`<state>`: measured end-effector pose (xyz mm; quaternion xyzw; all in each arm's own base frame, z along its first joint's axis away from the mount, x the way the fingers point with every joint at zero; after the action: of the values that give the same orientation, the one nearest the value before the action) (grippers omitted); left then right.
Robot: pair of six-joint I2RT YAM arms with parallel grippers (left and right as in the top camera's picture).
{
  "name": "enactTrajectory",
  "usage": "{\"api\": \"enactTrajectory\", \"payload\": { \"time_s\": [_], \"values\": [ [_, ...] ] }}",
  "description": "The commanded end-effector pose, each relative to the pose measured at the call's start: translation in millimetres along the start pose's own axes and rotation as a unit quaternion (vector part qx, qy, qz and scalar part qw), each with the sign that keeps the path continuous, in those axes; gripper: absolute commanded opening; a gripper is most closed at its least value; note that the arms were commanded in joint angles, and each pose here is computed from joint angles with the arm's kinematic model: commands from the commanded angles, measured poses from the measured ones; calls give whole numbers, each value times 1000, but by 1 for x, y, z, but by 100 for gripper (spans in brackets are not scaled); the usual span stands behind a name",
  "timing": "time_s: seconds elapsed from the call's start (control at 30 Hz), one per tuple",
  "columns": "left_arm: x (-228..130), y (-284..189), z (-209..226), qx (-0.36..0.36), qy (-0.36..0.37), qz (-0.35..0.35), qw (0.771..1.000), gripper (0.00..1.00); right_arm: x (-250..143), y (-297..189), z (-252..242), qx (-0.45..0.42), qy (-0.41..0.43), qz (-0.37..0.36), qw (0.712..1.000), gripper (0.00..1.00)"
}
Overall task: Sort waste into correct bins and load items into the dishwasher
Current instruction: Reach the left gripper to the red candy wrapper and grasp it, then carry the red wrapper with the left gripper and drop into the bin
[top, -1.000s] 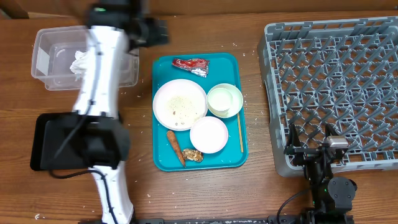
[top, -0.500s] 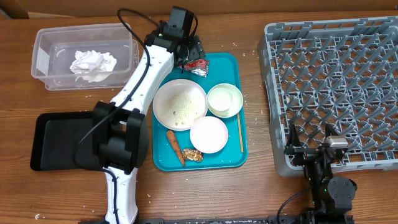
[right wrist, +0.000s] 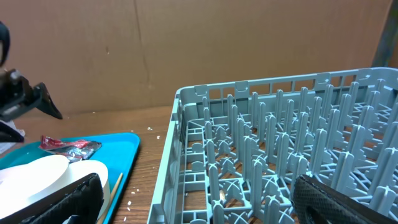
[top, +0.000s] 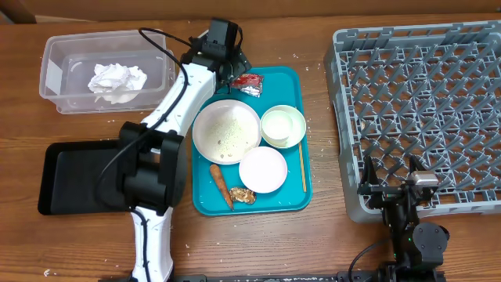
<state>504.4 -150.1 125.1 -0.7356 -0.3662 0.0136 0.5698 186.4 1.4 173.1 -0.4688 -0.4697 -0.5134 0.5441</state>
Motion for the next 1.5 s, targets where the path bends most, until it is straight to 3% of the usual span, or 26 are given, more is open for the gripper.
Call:
{"api": "enactTrajectory", "payload": {
  "time_s": [0.0, 0.23, 0.47, 0.7, 0.93, 0.97, 1.2, 1.33, 1.47],
  "values": [
    [-16, 28, 11, 17, -10, 30, 999, 87, -2, 0, 0, 0, 3, -3, 1000, 100],
    [-17, 34, 12, 17, -7, 30, 999, 86, -2, 0, 0, 0, 3, -3, 1000, 100],
    [-22, 47, 17, 26, -1, 34, 999, 75, -2, 0, 0, 0, 3, -3, 1000, 100],
    [-23, 50, 18, 27, -1, 35, 999, 54, -2, 0, 0, 0, 3, -3, 1000, 100],
    [-17, 47, 21, 26, 11, 42, 999, 10, -1, 0, 0, 0, 3, -3, 1000, 100],
    [-14, 41, 18, 21, 9, 45, 999, 4, -2, 0, 0, 0, 3, -3, 1000, 100],
    [24, -28, -15, -26, 54, 1, 998, 4, -1, 0, 0, 0, 3, -4, 1000, 100],
    [56, -96, -32, -51, 84, -64, 993, 4, -1, 0, 0, 0, 3, -4, 1000, 100],
    [91, -164, -14, -11, 88, -156, 984, 4, -1, 0, 0, 0, 3, -4, 1000, 100]
  ]
}}
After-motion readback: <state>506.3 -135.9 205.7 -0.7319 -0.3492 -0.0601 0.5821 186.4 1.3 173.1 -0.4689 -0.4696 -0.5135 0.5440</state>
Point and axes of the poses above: each gripper's point midway between its finger pads, its own y axis out along the fingers, its own z axis along the line the jaws close on, x = y × z, the point moved 6 cm from there along -y, back along the fingers, and after that the axes turned 1 degree about y, right-handed, at the moved point
